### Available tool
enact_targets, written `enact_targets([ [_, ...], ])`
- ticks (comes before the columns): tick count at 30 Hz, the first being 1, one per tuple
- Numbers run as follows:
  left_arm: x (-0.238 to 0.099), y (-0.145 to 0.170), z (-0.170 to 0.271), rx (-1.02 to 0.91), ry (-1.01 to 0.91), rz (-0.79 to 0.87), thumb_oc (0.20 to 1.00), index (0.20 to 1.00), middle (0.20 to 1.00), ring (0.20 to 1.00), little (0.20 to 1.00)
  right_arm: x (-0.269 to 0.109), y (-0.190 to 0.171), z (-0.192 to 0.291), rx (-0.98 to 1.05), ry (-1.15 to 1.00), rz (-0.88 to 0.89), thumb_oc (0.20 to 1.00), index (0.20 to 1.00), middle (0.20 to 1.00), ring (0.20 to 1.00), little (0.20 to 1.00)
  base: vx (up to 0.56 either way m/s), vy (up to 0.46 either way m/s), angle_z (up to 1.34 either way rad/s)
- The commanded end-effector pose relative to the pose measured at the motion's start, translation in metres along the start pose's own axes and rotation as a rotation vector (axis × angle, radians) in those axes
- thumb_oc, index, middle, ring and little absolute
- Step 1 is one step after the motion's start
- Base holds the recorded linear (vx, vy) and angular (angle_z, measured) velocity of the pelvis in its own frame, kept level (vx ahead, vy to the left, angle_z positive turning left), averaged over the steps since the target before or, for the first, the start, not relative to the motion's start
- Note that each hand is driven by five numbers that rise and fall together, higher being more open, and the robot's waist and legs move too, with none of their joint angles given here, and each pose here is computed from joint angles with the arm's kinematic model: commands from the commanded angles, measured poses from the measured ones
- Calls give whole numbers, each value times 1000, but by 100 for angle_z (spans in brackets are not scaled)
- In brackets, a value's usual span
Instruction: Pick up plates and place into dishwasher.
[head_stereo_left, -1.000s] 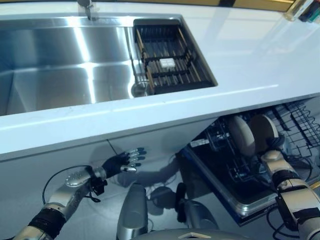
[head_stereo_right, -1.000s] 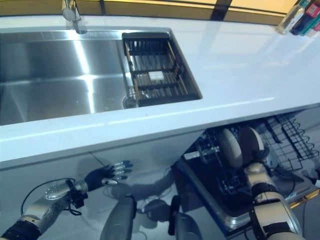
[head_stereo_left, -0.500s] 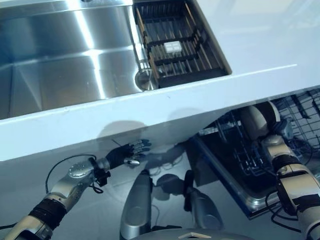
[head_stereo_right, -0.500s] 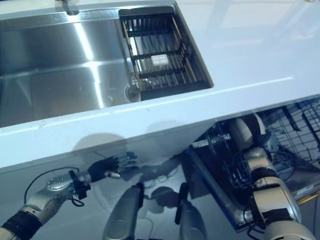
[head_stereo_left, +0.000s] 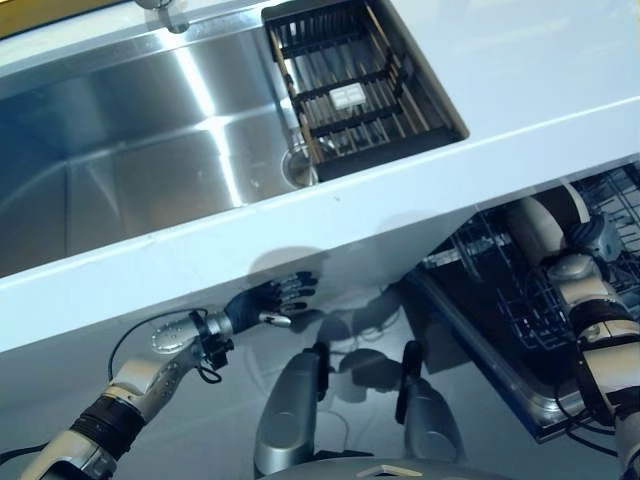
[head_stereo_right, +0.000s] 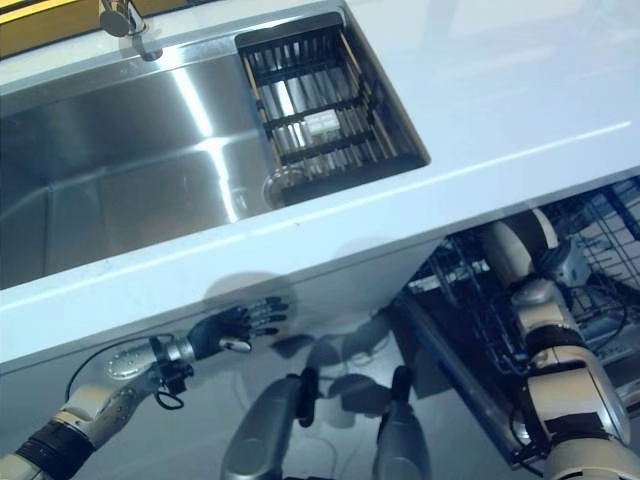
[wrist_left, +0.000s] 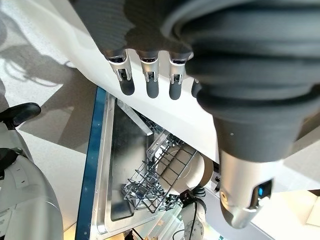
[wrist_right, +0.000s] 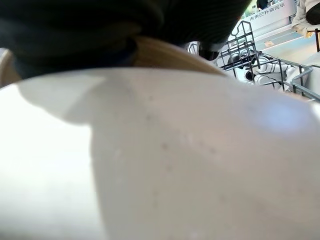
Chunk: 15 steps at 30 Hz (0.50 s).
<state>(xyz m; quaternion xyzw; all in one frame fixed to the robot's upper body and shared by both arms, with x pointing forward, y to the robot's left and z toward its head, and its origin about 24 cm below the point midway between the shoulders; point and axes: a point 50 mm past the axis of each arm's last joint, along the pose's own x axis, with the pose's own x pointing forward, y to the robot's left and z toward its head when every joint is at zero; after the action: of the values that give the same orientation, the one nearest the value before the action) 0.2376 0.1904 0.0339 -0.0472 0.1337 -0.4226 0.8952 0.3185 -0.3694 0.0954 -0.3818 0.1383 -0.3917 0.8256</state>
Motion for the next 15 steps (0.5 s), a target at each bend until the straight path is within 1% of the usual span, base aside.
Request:
enact_targets([
  [1,7,-24,-4,-71,-109,-59,1000,1000,1000,1000,1000,28,-78,10,-53,-52,-308,200,200,200,200,200,0,0,0],
  [9,8,-28,-10,-101,-133,-57,1000,1000,1000,1000,1000,32,-101,13,-38,-104,-385,200,200,200,200,200,8,33,-5],
  [15,8,-35,-18,-144,-165,-48,1000,1000,1000,1000,1000,28,-112,25,98,-227,-431,200,200,200,200,200,35,104,-5],
])
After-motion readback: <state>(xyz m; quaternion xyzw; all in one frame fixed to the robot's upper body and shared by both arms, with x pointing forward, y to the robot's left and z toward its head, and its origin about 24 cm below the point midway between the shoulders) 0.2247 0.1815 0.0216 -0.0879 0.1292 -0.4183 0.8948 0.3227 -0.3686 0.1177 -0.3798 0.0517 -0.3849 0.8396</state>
